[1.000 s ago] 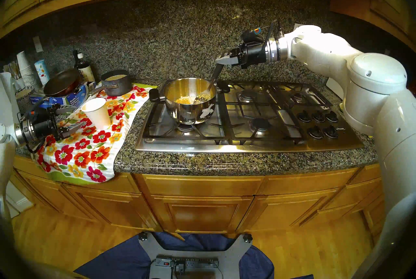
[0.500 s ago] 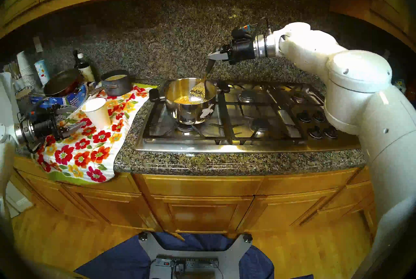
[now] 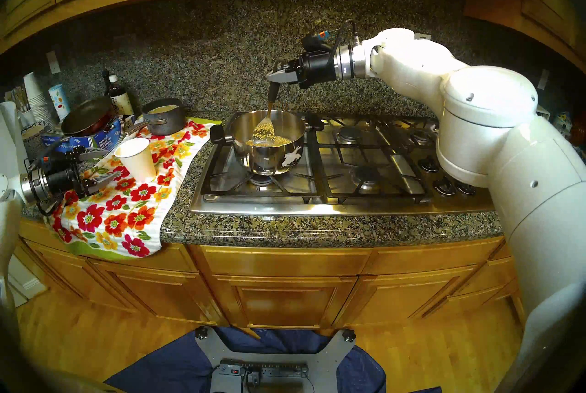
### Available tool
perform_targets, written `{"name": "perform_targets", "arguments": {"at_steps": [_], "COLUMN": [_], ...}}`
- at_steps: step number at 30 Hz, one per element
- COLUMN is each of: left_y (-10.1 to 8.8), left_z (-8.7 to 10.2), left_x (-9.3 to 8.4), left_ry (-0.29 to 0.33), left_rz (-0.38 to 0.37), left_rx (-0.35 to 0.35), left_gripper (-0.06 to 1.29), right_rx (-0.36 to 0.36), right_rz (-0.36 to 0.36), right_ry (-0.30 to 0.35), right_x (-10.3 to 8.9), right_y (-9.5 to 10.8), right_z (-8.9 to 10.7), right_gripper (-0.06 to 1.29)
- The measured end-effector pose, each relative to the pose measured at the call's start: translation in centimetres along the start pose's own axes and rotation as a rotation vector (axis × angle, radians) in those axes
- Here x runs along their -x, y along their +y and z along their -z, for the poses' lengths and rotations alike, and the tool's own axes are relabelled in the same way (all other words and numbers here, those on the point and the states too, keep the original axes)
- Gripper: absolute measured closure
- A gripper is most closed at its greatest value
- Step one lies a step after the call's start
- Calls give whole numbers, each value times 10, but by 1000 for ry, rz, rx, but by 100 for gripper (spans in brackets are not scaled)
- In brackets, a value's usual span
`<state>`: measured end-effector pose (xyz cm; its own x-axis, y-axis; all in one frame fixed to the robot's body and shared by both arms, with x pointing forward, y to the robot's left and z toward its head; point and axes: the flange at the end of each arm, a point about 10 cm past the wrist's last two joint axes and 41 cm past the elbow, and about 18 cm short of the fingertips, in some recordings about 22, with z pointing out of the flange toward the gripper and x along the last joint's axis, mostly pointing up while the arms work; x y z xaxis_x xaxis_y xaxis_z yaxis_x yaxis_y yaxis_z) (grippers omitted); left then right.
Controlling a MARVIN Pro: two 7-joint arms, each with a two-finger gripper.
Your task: Pour oats into pot and stir with a spoon
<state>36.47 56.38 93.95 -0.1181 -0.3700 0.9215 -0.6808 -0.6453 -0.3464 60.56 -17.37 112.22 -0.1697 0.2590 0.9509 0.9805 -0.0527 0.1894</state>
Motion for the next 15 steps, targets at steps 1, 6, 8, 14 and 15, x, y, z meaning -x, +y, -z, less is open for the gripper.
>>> {"name": "perform_targets", "arguments": {"at_steps": [1,6,8,14,15], "left_y": [0,0,0,0,0], "left_z": [0,0,0,0,0], "left_x": [0,0,0,0,0], "left_ry": [0,0,0,0,0], "left_rz": [0,0,0,0,0], "left_rx": [0,0,0,0,0], "left_gripper": [2,2,2,2,2], "right_rx": [-16,-56,-57,-37,-32], "right_rz": [-2,-13,-20,-38,-42], "right_ry": [5,17,17,2,-4], "right_x": [-1,-4,-4,2,4], "right_y": [-2,-7,-7,-9,-9], "right_z": [-1,0,6,29,34], "right_gripper": [125,125,125,125,125]}}
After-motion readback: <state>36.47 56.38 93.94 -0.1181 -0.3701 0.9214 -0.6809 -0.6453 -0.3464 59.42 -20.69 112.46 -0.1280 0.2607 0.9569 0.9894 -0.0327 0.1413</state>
